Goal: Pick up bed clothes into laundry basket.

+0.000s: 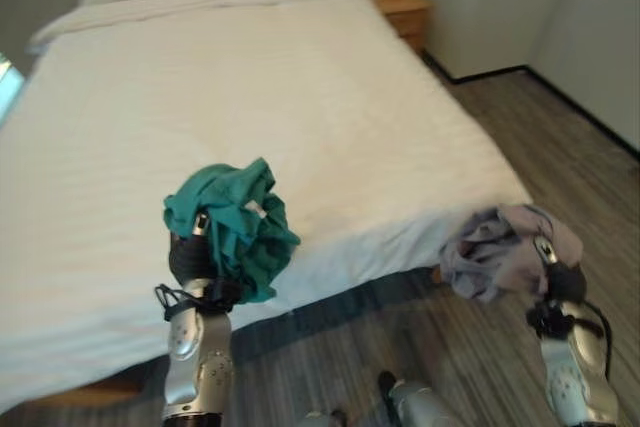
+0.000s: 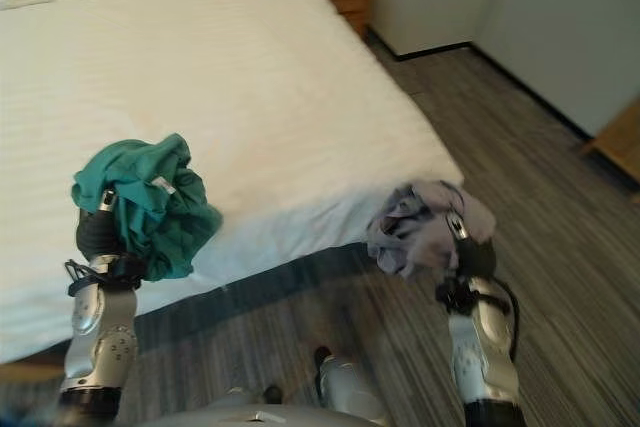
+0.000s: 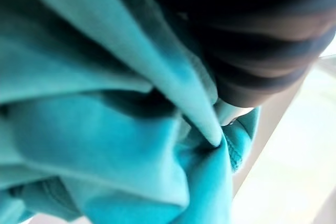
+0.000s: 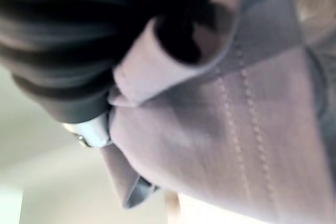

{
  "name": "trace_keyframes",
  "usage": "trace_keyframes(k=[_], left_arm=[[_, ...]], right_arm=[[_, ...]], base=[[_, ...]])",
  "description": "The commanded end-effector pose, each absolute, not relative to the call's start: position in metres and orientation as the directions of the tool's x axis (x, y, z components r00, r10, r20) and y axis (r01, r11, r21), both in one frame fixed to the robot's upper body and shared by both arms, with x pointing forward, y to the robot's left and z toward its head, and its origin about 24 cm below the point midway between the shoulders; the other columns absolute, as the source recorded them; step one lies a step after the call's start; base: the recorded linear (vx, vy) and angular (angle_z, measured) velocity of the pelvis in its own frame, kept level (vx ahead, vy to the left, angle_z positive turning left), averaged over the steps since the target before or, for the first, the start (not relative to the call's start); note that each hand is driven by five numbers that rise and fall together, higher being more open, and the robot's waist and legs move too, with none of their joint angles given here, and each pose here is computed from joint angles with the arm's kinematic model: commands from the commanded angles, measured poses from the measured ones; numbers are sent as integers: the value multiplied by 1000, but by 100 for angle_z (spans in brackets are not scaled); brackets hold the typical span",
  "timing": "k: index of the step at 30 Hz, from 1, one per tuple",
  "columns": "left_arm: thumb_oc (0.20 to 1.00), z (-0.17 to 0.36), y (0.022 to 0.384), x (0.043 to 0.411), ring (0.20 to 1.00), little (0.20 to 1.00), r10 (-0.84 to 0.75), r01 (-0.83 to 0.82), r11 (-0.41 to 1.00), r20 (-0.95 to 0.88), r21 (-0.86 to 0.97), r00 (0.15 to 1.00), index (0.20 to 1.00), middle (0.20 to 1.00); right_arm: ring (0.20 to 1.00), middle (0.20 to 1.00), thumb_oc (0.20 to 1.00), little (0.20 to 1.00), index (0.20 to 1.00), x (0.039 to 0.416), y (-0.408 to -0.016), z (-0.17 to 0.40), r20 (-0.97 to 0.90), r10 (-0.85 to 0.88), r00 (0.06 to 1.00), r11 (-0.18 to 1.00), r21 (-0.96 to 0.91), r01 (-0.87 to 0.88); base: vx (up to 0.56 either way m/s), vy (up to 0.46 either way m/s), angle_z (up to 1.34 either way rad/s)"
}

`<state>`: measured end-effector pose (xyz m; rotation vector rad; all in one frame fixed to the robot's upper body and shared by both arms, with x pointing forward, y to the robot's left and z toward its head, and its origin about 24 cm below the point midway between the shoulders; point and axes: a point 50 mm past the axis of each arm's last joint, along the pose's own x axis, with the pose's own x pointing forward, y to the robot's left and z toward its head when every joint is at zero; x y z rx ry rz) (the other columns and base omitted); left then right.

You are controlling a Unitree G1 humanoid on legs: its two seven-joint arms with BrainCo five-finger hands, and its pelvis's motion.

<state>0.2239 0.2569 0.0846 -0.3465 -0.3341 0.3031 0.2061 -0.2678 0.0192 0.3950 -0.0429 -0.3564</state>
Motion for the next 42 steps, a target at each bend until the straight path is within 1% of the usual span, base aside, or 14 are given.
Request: trace_keyframes(k=[1,3,4,5,9,13,19,23,26,28,29,31,36,42], left_arm=[[200,129,274,216,200,200,304,-231,951,481,-207,822,200,200],[200,130,276,218,200,200,306,-241,951,479,-194,823,200,200],[200,125,274,218,200,200,306,-233,949,456,-211,836,200,200],[200,121,274,218,200,200,309,-235,948,441,-216,843,200,200],[200,106,269,217,200,200,333,-228,928,379,-295,864,200,200],[200,104,273,216,200,200,317,-235,939,366,-251,875,200,200],[200,102,262,228,200,200,287,-185,939,363,-291,886,200,200],[200,94,259,226,200,200,317,-201,919,334,-340,888,200,200],[200,86,262,219,200,200,312,-216,925,298,-313,902,200,200],[200,84,263,217,200,200,314,-223,925,290,-307,904,200,200],[200,85,265,215,200,200,301,-229,939,292,-257,908,200,200],[200,86,266,214,200,200,300,-231,941,294,-245,907,200,200],[200,84,267,212,200,200,305,-238,939,283,-248,909,200,200],[200,76,269,208,200,200,319,-260,935,245,-242,916,200,200]], right_arm=[[200,200,200,200,200,209,-268,45,112,-303,946,901,357,246],[200,200,200,200,200,210,-264,45,112,-292,950,902,363,235],[200,200,200,200,200,207,-260,40,91,-289,953,886,402,230],[200,200,200,200,200,206,-261,39,90,-292,952,887,399,234],[200,200,200,200,200,211,-258,41,101,-303,948,891,383,244],[200,200,200,200,200,219,-248,41,97,-240,966,907,377,188],[200,200,200,200,200,216,-262,41,83,-270,959,904,364,223],[200,200,200,200,200,219,-264,46,106,-286,952,896,383,226],[200,200,200,200,200,215,-263,42,84,-257,963,914,345,214],[200,200,200,200,200,213,-263,40,75,-252,965,914,345,212],[200,200,200,200,200,212,-261,36,62,-250,966,911,353,213],[200,200,200,200,200,211,-260,34,55,-246,968,910,356,211],[200,200,200,200,200,214,-252,30,30,-196,980,923,345,173],[200,200,200,200,200,217,-249,31,38,-186,982,923,349,161]], base=[[-206,54,-183],[-325,76,-197],[-463,105,-184],[-413,96,-173],[-193,0,-113],[-49,-193,-170],[1,-221,13],[32,-66,-14],[124,-4,-8],[121,70,-16],[175,102,-12],[114,82,-12],[71,55,-16],[74,43,1]])
